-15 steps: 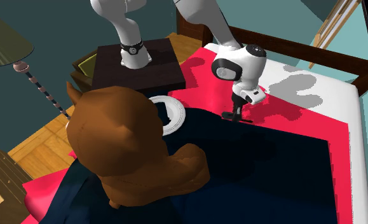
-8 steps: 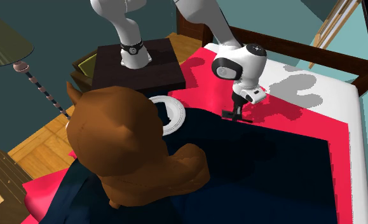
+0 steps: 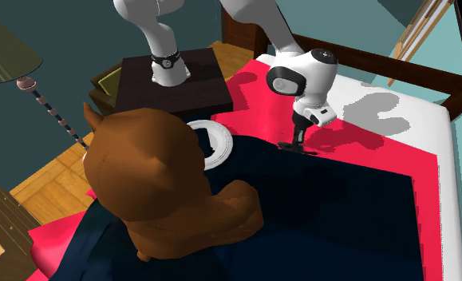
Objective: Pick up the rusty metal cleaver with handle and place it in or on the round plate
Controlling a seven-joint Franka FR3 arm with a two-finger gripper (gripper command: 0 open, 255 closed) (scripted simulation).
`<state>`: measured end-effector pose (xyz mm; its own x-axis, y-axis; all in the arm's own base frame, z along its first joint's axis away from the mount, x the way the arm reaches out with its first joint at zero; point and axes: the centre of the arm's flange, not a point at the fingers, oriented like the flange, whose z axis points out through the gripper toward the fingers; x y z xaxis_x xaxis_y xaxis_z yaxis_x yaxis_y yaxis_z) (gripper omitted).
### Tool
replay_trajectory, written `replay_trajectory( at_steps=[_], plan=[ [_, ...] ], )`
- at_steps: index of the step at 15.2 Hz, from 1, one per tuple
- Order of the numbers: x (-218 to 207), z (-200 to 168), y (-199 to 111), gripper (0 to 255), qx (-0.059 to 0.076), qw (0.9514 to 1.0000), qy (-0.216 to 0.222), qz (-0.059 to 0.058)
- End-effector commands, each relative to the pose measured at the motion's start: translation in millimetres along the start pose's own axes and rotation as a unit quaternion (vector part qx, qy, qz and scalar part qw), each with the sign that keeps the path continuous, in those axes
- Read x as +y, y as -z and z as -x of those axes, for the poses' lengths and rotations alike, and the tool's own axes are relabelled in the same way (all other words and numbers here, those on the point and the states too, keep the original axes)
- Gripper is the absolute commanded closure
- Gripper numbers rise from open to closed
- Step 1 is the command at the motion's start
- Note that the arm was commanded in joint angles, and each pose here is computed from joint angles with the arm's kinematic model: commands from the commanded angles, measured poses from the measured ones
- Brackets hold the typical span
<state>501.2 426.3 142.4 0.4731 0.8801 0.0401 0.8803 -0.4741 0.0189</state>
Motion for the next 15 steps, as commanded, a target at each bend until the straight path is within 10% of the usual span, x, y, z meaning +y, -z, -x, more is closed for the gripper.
replay_trajectory(
  at_steps=[1, 15],
  plan=[
    [0.0, 0.1, -0.2, 0, 0.0, 1.0, 0.0, 0.0],
    [9.7, -24.6, -20.7, 0, 0.002, 1.0, 0.005, -0.003]
  ],
)
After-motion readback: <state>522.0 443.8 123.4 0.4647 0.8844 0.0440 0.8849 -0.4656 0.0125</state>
